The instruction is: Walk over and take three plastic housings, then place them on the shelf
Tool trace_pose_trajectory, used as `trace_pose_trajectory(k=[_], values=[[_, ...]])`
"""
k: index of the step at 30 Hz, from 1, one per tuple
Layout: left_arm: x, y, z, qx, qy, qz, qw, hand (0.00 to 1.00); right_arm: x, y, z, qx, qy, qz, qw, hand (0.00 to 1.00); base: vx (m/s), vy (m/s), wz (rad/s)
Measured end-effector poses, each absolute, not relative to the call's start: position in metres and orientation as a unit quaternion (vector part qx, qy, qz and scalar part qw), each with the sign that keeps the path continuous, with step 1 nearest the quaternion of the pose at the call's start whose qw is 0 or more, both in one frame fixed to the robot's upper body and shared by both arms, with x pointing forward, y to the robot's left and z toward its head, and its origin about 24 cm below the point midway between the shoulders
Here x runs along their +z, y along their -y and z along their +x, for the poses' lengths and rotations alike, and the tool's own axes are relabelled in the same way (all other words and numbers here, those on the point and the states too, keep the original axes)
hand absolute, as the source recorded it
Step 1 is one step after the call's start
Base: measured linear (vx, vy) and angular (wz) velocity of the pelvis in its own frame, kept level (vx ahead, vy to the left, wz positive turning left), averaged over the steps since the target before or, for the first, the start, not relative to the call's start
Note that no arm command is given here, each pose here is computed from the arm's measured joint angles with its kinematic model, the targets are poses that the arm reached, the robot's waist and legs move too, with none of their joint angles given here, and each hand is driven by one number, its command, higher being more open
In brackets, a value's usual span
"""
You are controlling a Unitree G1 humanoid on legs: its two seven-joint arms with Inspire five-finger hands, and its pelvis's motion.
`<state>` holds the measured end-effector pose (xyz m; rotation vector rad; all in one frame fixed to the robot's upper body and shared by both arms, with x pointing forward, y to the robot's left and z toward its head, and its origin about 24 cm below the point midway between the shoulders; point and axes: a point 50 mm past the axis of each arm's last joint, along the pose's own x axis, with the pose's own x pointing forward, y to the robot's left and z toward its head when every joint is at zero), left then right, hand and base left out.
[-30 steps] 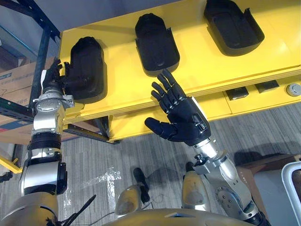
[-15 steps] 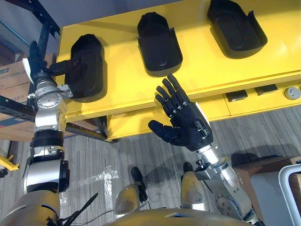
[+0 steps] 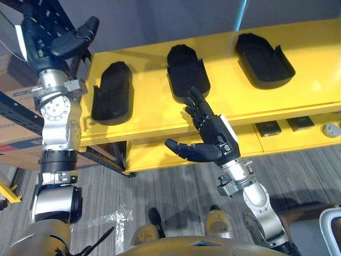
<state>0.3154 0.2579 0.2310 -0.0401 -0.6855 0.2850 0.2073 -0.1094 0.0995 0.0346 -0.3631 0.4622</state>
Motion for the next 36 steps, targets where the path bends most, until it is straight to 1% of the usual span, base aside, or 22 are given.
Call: trace_pose_trajectory(k=[2, 3, 5, 7, 9, 12, 14, 16, 18, 21, 25, 28, 31, 36], values=[[0.227, -0.244, 0.306, 0.111, 0.352, -0.022, 0.929, 1.00, 0.101, 0.107, 0.211, 0.231, 0.183, 0.015, 0.956, 1.00, 0.00, -0.010, 0.18], [0.221, -0.232, 0.295, 0.086, 0.363, -0.024, 0.928, 1.00, 0.100, 0.105, 0.215, 0.232, 0.182, 0.007, 0.955, 1.00, -0.01, -0.015, 0.25], [0.215, -0.221, 0.280, 0.064, 0.377, -0.032, 0.924, 1.00, 0.096, 0.101, 0.220, 0.236, 0.178, -0.014, 0.955, 1.00, -0.01, -0.021, 0.34], [0.204, -0.208, 0.256, 0.046, 0.393, -0.041, 0.918, 1.00, 0.084, 0.099, 0.230, 0.230, 0.160, -0.061, 0.958, 1.00, -0.03, -0.030, 0.41], [0.198, -0.202, 0.241, 0.039, 0.404, -0.050, 0.913, 1.00, 0.076, 0.099, 0.235, 0.222, 0.146, -0.095, 0.959, 1.00, -0.04, -0.035, 0.48], [0.191, -0.191, 0.207, 0.018, 0.446, -0.072, 0.892, 1.00, 0.058, 0.103, 0.250, 0.189, 0.121, -0.164, 0.961, 1.00, -0.04, -0.037, 0.52], [0.190, -0.186, 0.196, 0.011, 0.469, -0.052, 0.882, 1.00, 0.052, 0.106, 0.259, 0.170, 0.112, -0.200, 0.958, 1.00, -0.04, -0.036, 0.47], [0.191, -0.184, 0.188, 0.009, 0.485, -0.033, 0.874, 1.00, 0.049, 0.107, 0.267, 0.154, 0.113, -0.233, 0.954, 1.00, -0.06, -0.038, 0.40], [0.189, -0.184, 0.182, 0.009, 0.491, -0.032, 0.871, 1.00, 0.049, 0.106, 0.274, 0.133, 0.116, -0.237, 0.955, 1.00, -0.08, -0.028, 0.28], [0.176, -0.186, 0.177, 0.034, 0.464, -0.044, 0.884, 1.00, 0.048, 0.107, 0.280, 0.090, 0.127, -0.264, 0.952, 1.00, -0.08, -0.024, 0.23], [0.159, -0.193, 0.169, 0.074, 0.423, -0.074, 0.900, 1.00, 0.055, 0.115, 0.289, -0.008, 0.163, -0.290, 0.943, 1.00, -0.07, -0.037, 0.34], [0.151, -0.199, 0.163, 0.085, 0.406, -0.102, 0.904, 1.00, 0.066, 0.121, 0.292, -0.073, 0.199, -0.300, 0.930, 1.00, -0.06, -0.034, 0.23], [0.145, -0.203, 0.159, 0.082, 0.390, -0.110, 0.910, 1.00, 0.078, 0.122, 0.297, -0.093, 0.232, -0.303, 0.920, 1.00, -0.04, -0.031, 0.14], [0.140, -0.205, 0.159, 0.070, 0.373, -0.136, 0.915, 1.00, 0.093, 0.116, 0.308, -0.091, 0.267, -0.316, 0.906, 1.00, -0.03, -0.029, 0.08]])
